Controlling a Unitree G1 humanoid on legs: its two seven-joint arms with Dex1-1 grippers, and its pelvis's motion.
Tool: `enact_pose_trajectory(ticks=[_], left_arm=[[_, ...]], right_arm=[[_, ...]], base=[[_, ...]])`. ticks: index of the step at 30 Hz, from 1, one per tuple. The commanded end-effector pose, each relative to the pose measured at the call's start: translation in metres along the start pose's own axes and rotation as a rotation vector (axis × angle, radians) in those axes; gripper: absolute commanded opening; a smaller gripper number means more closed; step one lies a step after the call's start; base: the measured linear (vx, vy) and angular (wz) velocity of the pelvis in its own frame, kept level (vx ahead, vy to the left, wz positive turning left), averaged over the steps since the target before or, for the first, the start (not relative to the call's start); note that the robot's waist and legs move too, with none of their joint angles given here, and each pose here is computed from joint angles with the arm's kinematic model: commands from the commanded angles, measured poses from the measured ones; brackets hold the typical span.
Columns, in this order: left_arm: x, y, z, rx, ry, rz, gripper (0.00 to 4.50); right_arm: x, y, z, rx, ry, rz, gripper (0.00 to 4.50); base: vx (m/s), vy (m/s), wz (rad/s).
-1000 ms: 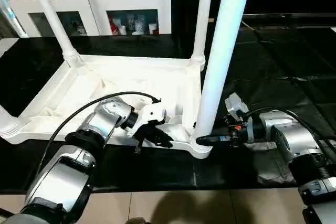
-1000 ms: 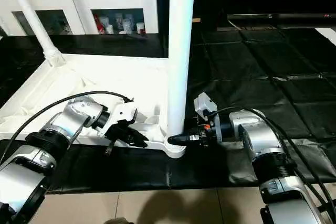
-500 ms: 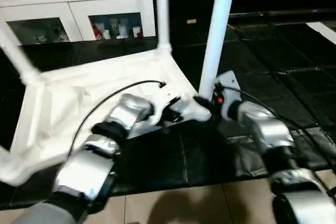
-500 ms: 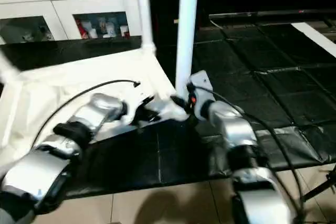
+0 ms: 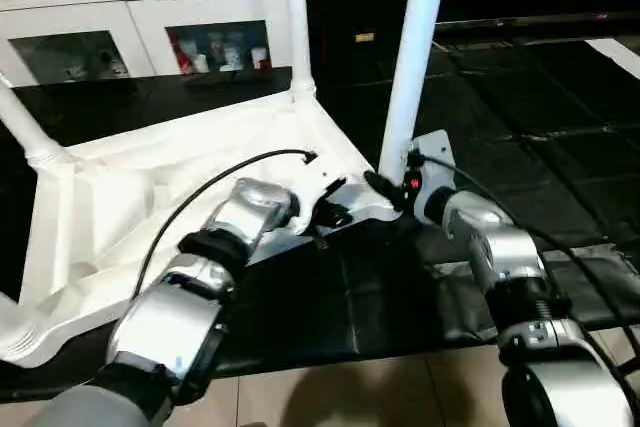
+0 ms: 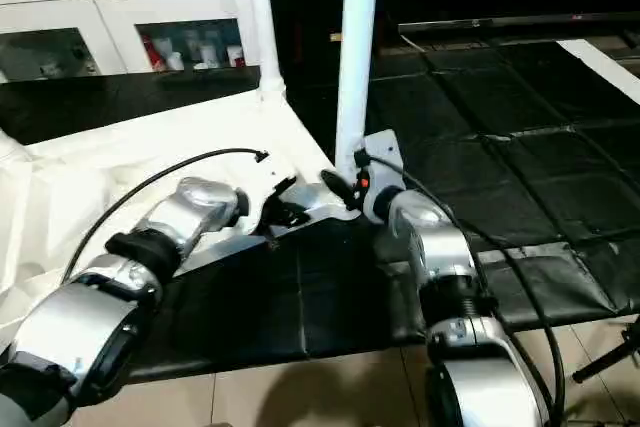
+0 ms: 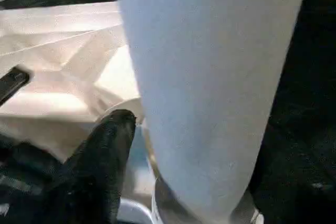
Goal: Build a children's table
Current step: Rotate leg to tighten
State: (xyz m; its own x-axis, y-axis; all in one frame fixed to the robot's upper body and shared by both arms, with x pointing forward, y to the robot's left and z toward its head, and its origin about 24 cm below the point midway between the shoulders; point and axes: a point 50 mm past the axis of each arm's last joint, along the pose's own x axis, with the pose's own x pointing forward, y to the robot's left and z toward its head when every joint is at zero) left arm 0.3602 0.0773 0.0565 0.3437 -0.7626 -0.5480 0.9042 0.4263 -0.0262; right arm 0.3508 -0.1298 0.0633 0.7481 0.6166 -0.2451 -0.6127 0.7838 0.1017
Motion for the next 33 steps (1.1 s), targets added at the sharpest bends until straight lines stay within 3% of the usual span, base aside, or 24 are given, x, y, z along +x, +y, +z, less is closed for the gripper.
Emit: enact_pose_trajectory(ticks=[1,11,16,26,33], left_arm=[[0.003,-0.005,0.02,0.072,-0.071,-0.041,0.0],[-0.017,-0.006,0.004,0.206,-0.017,-0.237,0.0],[-0.031,-0.01,-0.003,0.278,0.019,-0.403,0.0],[-0.039,-0.014,-0.01,0.32,0.065,-0.513,0.0],[-0.042,-0.015,-0.014,0.341,0.085,-0.544,0.0]], right_arm=[[0.012,0.031,-0.01,0.005,0.041,0.203,3.58],[-0.027,0.005,-0.003,-0.07,0.046,0.391,4.45],[-0.052,-0.005,-0.003,-0.119,0.139,0.56,4.45],[-0.059,-0.003,0.003,-0.116,0.137,0.701,4.45],[-0.061,-0.001,0.002,-0.108,0.165,0.762,3.92]], base=[[0.0,0.0,0.0],[0.0,0.0,0.0],[0.0,0.0,0.0],[0.0,0.0,0.0],[0.0,0.0,0.0]])
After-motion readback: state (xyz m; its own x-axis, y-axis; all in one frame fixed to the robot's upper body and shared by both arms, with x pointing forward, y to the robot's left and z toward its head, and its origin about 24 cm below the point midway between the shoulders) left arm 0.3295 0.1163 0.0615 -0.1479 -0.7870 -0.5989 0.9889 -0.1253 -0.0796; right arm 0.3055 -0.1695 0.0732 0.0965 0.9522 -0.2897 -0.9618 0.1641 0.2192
